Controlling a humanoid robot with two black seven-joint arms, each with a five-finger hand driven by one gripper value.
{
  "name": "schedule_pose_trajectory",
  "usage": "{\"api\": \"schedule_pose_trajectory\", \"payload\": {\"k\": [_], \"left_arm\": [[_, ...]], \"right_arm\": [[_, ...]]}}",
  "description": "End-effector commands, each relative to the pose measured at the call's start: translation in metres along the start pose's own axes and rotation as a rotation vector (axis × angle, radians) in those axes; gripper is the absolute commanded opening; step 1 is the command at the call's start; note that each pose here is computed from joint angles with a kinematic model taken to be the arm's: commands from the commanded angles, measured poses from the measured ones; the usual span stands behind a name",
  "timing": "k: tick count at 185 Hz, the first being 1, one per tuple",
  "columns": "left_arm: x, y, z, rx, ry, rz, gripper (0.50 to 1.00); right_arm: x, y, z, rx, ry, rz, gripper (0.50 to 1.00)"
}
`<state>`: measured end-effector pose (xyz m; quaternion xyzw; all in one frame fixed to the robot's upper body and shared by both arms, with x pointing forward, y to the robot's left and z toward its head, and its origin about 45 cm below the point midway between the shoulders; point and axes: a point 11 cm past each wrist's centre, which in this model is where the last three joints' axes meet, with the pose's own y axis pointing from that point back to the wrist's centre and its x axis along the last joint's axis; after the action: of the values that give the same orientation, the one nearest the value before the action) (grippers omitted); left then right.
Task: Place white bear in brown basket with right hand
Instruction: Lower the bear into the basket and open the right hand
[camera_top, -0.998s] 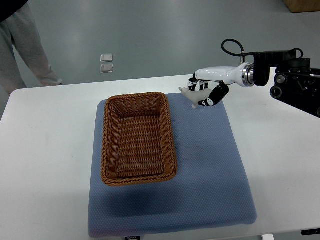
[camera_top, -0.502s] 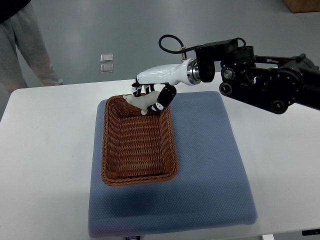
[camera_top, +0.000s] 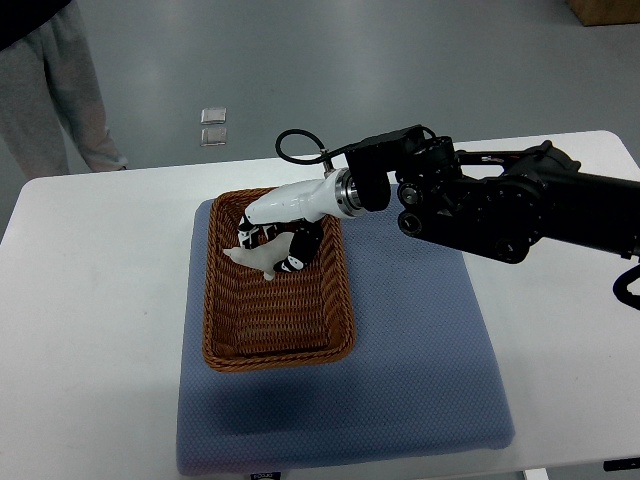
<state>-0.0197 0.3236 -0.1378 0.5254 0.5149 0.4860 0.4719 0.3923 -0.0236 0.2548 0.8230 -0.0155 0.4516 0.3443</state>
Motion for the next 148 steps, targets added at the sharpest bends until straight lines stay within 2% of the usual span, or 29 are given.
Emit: {"api": "schedule_pose_trajectory", "payload": {"k": [1, 37, 107, 148], "left_arm": [[0.0, 0.0, 0.0, 0.0, 0.0, 0.0, 1.0], [0.001, 0.0, 0.0, 0.0, 0.0, 0.001, 1.0], [0.0, 0.0, 0.0, 0.0, 0.0, 0.0, 1.0], [0.0, 0.0, 0.0, 0.0, 0.0, 0.0, 1.0]], "right_arm": [[-0.007, -0.006, -0.001, 0.0, 0.0, -0.008, 0.5], [-0.014, -0.012, 0.014, -0.044, -0.016, -0.016, 0.5], [-0.02, -0.035, -0.015, 0.013, -0.006, -0.037, 0.507], [-0.027, -0.036, -0.002, -0.016, -0.031, -0.041, 0.519]]}}
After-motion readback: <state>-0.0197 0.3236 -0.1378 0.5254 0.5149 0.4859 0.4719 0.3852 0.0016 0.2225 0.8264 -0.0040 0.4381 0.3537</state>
